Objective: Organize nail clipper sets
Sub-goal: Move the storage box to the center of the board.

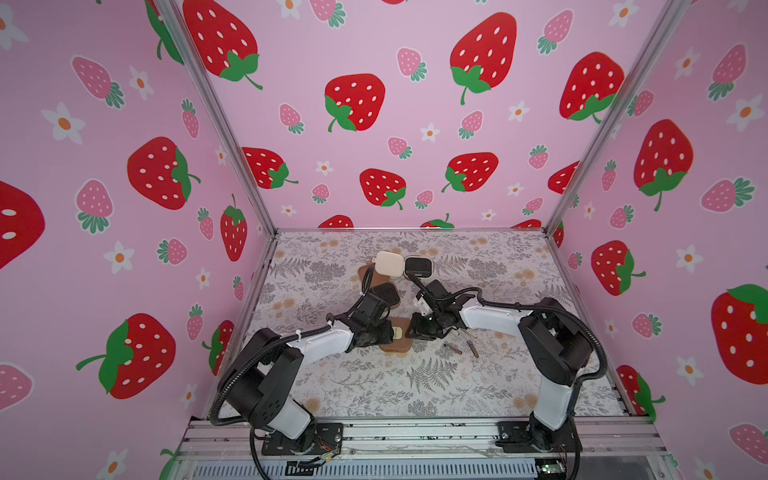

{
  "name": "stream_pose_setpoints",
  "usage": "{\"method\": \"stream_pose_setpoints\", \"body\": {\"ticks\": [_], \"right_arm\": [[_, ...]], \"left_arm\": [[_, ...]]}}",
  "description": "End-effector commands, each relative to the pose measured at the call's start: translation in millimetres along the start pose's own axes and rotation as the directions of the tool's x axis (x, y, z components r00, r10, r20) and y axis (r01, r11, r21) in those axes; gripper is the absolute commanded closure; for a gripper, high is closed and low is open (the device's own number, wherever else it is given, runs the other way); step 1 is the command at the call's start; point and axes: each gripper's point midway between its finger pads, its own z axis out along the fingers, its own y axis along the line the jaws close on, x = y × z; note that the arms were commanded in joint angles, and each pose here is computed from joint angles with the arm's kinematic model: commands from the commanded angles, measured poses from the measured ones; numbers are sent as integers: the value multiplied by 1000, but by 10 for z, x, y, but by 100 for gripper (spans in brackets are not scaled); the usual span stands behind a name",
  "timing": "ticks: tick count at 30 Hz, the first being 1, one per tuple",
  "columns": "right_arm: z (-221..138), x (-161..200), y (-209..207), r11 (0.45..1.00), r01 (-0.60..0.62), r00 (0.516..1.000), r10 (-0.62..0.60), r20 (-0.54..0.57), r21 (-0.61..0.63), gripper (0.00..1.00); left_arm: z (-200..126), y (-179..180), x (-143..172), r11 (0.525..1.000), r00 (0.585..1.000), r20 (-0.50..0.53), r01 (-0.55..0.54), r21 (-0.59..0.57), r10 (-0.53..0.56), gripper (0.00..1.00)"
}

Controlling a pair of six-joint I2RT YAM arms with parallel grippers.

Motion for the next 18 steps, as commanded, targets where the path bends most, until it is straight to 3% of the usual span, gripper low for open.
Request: {"method": "stream_pose_setpoints", "body": {"ticks": [1,11,18], "right_arm": [[420,478,-606,983,-73,988,95,-123,167,70],[556,525,-593,988,-78,983,98,-154,131,68],[735,462,-178,999,8,973,4,-230,50,68]], "left_arm": [[104,243,378,997,992,-121,10,-77,-19,48],[86,315,426,994,992,-114,36,-100,-47,48],[-199,742,360,940,986,-65,127,-315,-155,48]]}}
